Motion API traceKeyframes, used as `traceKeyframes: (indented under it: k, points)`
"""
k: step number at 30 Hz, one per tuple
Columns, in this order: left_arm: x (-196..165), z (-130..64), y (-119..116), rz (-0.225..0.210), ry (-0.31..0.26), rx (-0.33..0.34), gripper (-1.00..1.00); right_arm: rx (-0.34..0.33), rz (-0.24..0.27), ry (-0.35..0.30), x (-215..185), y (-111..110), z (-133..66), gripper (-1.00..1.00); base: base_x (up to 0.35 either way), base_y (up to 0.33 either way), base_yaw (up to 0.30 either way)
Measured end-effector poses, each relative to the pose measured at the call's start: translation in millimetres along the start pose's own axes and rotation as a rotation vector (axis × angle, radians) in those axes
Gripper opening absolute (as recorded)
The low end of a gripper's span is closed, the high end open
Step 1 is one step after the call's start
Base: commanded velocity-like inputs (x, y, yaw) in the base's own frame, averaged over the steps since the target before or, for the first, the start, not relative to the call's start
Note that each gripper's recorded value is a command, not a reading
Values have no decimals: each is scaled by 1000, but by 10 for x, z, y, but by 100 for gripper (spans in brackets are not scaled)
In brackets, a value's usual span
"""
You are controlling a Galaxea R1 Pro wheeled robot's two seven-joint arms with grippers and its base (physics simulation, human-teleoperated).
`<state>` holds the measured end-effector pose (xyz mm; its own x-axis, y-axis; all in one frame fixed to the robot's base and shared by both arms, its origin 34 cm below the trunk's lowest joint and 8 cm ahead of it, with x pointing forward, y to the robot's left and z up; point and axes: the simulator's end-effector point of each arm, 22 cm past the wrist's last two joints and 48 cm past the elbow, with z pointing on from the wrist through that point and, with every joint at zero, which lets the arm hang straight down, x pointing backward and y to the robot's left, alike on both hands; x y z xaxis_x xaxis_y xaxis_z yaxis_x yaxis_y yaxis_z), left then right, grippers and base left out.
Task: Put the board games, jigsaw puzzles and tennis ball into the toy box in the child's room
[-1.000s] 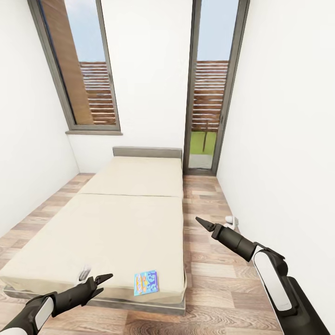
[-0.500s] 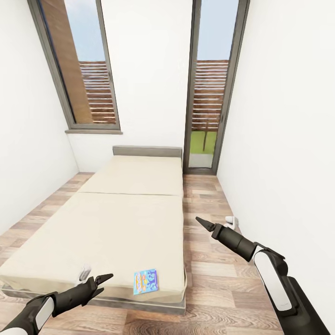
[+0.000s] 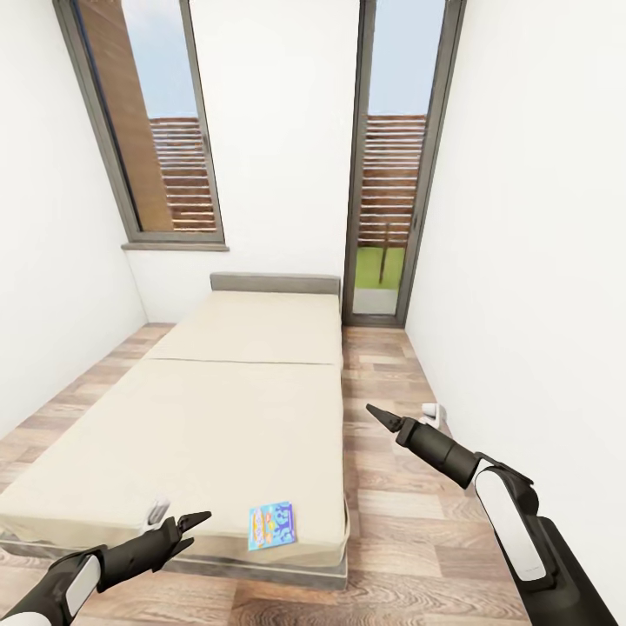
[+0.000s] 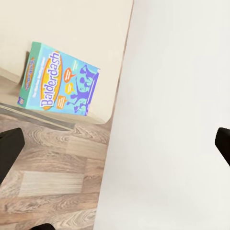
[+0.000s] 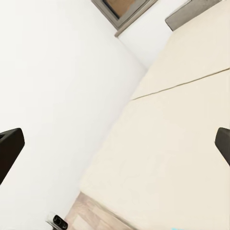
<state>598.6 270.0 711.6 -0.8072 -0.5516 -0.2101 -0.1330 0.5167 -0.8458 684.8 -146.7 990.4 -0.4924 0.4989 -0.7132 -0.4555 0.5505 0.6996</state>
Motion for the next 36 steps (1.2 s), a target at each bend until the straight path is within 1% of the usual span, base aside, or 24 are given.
traceKeyframes:
  k: [12, 36]
  points:
    - [-8, 66, 83, 12, -10, 9, 100, -16, -12, -10, 68, -35, -9, 100, 0, 0, 19]
    - [87, 265, 396, 12, -9, 13, 100, -16, -13, -10, 348, -301, 0, 100, 0, 0, 2]
